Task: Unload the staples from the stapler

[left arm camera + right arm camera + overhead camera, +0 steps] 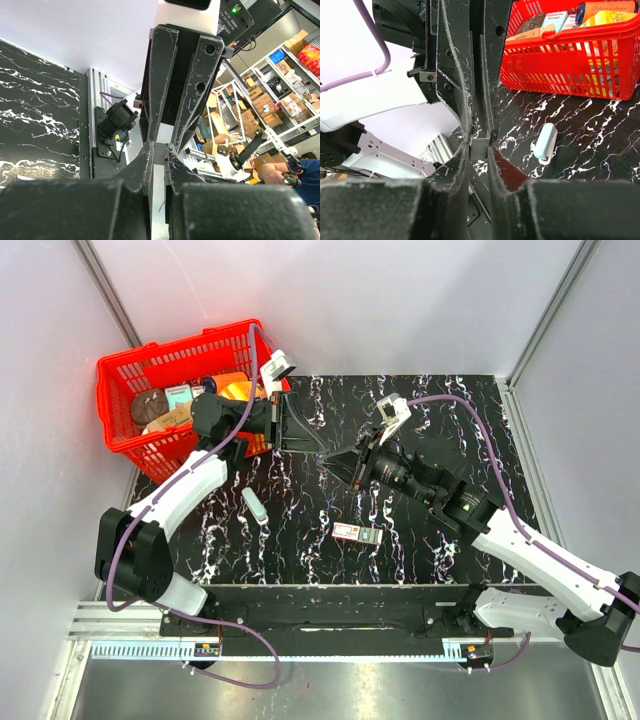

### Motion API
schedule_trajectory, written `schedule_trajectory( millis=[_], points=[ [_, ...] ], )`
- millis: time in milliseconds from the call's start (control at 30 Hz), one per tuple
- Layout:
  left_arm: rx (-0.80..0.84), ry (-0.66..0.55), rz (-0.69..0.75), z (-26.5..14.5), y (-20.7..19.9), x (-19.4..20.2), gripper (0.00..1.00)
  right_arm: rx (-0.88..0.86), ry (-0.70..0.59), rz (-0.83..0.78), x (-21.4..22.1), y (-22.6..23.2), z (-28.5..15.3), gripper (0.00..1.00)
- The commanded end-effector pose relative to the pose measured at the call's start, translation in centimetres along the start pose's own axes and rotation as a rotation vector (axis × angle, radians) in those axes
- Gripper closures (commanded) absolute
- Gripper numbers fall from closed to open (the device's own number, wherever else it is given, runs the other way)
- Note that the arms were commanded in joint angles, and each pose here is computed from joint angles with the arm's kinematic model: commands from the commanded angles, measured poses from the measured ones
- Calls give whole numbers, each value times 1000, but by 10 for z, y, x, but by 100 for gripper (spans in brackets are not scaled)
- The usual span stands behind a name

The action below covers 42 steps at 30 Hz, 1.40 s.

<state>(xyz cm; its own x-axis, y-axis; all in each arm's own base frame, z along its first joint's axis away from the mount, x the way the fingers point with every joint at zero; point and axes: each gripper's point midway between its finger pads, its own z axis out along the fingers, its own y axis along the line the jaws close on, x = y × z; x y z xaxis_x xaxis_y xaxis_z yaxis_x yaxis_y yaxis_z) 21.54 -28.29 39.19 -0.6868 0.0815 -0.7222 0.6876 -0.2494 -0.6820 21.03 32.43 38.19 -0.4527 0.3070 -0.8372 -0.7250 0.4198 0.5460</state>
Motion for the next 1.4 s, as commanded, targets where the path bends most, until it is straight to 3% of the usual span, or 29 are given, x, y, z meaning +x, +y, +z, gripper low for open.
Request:
schedule_trajectory(
  millis=[0, 67, 133, 233, 333, 500, 633, 767, 967, 1167, 1367],
  points=[
    [-2, 4, 51, -2, 0, 1, 94, -49, -72, -16, -27, 15, -3, 82],
    [-7, 2, 48, -2, 1, 0, 92, -49, -68, -14, -26, 15, -5, 86],
    [-16, -5, 48, -5, 3, -2, 80, -44, -64, -13, -24, 13, -6, 88],
    [-30, -19, 51, -9, 5, -8, 73, -25, -43, -2, -16, 8, -8, 91],
    [-44, -31, 50, -14, 8, -13, 57, 37, 0, 18, -2, -6, -13, 95],
    [-122, -92, 28, -35, 25, -29, 48, 169, 106, 59, 31, -35, -24, 100],
    [-319, -98, -23, -47, 59, -26, 44, 334, 234, 103, 70, -70, -36, 100],
    [-649, 31, 132, -54, 107, 0, 42, 647, 367, 174, 118, -127, -58, 100],
    [-939, 264, 250, -79, 171, 55, 43, 1009, 513, 258, 178, -182, -92, 100],
    [-1029, 423, 301, -91, 189, 98, 44, 1171, 518, 339, 207, -203, -109, 100],
    [-1037, 508, 310, -91, 197, 124, 45, 1206, 527, 378, 225, -211, -109, 100]
  ],
)
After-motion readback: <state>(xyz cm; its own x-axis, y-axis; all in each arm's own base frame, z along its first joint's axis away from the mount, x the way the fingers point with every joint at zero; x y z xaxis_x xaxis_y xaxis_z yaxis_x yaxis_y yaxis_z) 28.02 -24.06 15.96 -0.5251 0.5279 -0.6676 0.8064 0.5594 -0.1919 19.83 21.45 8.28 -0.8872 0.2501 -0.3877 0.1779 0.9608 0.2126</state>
